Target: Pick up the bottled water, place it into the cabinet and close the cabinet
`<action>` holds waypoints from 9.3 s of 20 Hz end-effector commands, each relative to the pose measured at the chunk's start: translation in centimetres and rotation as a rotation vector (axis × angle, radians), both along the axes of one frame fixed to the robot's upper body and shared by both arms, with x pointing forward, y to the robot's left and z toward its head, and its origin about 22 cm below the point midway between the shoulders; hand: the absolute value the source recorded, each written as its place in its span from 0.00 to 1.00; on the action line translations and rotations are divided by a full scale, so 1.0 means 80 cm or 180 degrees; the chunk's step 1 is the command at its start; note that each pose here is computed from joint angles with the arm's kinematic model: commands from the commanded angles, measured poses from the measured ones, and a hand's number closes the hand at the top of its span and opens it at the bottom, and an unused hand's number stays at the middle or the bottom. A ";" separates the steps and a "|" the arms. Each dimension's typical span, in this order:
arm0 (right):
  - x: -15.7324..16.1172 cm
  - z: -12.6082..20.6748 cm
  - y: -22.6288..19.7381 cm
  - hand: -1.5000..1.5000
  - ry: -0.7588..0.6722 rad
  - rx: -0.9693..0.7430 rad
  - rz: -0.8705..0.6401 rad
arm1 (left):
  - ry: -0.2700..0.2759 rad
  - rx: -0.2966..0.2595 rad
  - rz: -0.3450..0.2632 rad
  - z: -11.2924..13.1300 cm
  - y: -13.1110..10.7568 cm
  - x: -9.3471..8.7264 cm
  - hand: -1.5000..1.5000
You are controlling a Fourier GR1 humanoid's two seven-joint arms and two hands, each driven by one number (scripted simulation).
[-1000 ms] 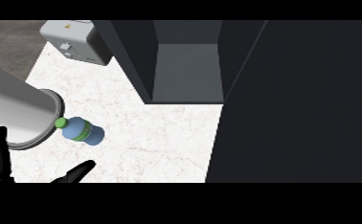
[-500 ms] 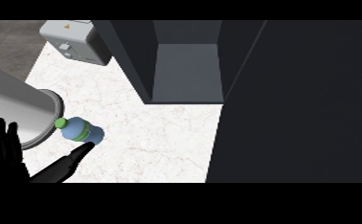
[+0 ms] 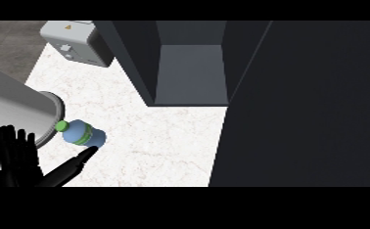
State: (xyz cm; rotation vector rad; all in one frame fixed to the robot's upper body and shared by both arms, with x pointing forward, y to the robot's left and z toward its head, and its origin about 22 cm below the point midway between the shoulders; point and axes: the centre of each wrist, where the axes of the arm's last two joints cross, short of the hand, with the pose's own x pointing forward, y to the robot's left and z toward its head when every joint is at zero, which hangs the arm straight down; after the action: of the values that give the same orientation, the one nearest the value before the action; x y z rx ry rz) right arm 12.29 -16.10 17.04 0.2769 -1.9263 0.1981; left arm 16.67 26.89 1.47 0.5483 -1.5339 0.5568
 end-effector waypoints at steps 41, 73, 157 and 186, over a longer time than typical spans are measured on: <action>-0.015 0.023 -0.006 0.00 -0.0202 -0.0170 -0.0201 | -0.0549 -0.0409 -0.0151 -0.209 0.042 0.069 1.00; -0.029 0.010 -0.007 0.00 -0.0142 -0.0119 -0.0173 | -0.1056 -0.0176 -0.2709 -0.066 -0.164 0.166 1.00; -0.022 -0.014 -0.041 0.00 -0.0149 -0.0171 -0.0148 | -0.1128 -0.0204 -0.2749 0.061 -0.242 0.330 0.00; -0.051 0.009 0.005 1.00 0.0216 -0.0637 0.0945 | -0.1018 -0.0400 -0.2719 -0.008 -0.100 0.077 1.00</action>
State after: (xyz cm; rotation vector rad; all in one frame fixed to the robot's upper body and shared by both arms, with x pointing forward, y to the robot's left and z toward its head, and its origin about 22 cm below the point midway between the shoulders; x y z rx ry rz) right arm 10.30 -16.19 15.84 0.3630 -1.7297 0.5240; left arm 26.09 16.75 1.10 -0.3447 -1.8369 0.0640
